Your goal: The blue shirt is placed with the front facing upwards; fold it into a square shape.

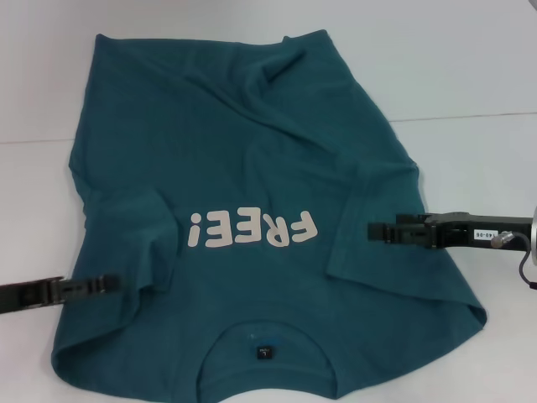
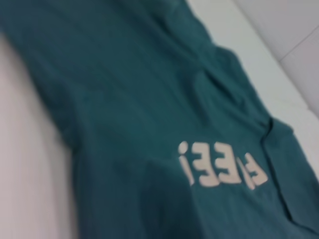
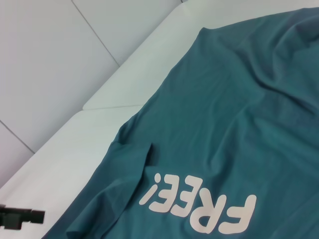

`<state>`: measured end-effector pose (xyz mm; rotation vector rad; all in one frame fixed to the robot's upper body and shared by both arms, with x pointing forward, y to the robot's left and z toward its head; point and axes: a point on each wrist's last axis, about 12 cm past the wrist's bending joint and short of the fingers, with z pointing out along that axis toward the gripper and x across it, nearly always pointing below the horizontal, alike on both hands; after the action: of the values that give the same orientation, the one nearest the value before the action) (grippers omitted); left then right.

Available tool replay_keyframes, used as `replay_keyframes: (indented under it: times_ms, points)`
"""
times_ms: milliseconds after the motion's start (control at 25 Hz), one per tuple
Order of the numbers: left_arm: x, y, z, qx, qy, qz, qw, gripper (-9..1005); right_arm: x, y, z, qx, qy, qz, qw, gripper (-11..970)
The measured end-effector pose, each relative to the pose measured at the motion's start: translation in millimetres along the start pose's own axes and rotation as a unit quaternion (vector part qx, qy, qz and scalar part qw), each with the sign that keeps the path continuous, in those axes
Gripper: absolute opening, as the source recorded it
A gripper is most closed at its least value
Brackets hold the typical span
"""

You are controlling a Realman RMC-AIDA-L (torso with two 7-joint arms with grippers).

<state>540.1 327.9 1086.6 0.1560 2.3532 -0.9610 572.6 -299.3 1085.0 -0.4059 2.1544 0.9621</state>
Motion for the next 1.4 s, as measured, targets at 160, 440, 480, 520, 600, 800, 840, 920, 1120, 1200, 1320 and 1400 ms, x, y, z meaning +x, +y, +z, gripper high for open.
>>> replay_keyframes:
  times_ms: [160, 440, 480, 520, 600, 800, 840, 920, 1120, 1200, 1320, 1400]
  points:
    - [-1.0, 5.3, -14.3, -0.014, 0.015, -0.018, 1.000, 946, -1.8, -0.9, -1.3, 0.002, -0.004, 0.000, 1.000, 923]
    - [4.1, 12.7, -27.4, -0.043, 0.054, -0.045, 0.997, 944, -5.4, -4.6, -6.5, 0.009, -0.011, 0.000, 1.000, 923]
    - [5.2, 13.4, -27.7, -0.047, 0.059, -0.048, 0.996, 944, -5.6, -4.8, -6.8, 0.010, -0.011, 0.000, 1.000, 922]
    - [6.3, 14.2, -28.0, -0.051, 0.064, -0.051, 0.995, 944, -5.6, -4.9, -6.9, 0.010, -0.011, 0.000, 1.000, 922]
    - [8.8, 15.5, -28.2, -0.056, 0.073, -0.054, 0.994, 944, -5.9, -5.1, -7.4, 0.010, -0.011, 0.000, 1.000, 922]
    - [12.2, 16.9, -27.8, -0.062, 0.083, -0.061, 0.993, 943, -6.7, -6.1, -9.3, 0.011, -0.014, 0.002, 1.000, 922]
    - [12.7, 17.0, -27.7, -0.063, 0.086, -0.061, 0.992, 942, -6.8, -6.5, -9.8, 0.012, -0.015, 0.002, 1.000, 922]
    - [14.1, 16.2, -26.7, -0.062, 0.093, -0.062, 0.992, 942, -6.8, -7.0, -11.0, 0.013, -0.017, 0.003, 1.000, 922]
    - [14.6, 14.4, -23.9, -0.058, 0.102, -0.059, 0.991, 941, -6.7, -8.9, -14.2, 0.016, -0.020, 0.006, 1.000, 921]
    - [14.3, 13.6, -22.6, -0.058, 0.107, -0.056, 0.991, 940, -6.3, -9.2, -14.8, 0.016, -0.020, 0.006, 1.000, 921]
    - [13.3, 11.9, -20.0, -0.057, 0.116, -0.051, 0.990, 940, -5.7, -9.3, -15.2, 0.016, -0.020, 0.007, 1.000, 921]
    - [12.7, 10.0, -17.5, -0.055, 0.122, -0.046, 0.990, 939, -5.3, -9.4, -15.4, 0.016, -0.020, 0.008, 1.000, 920]
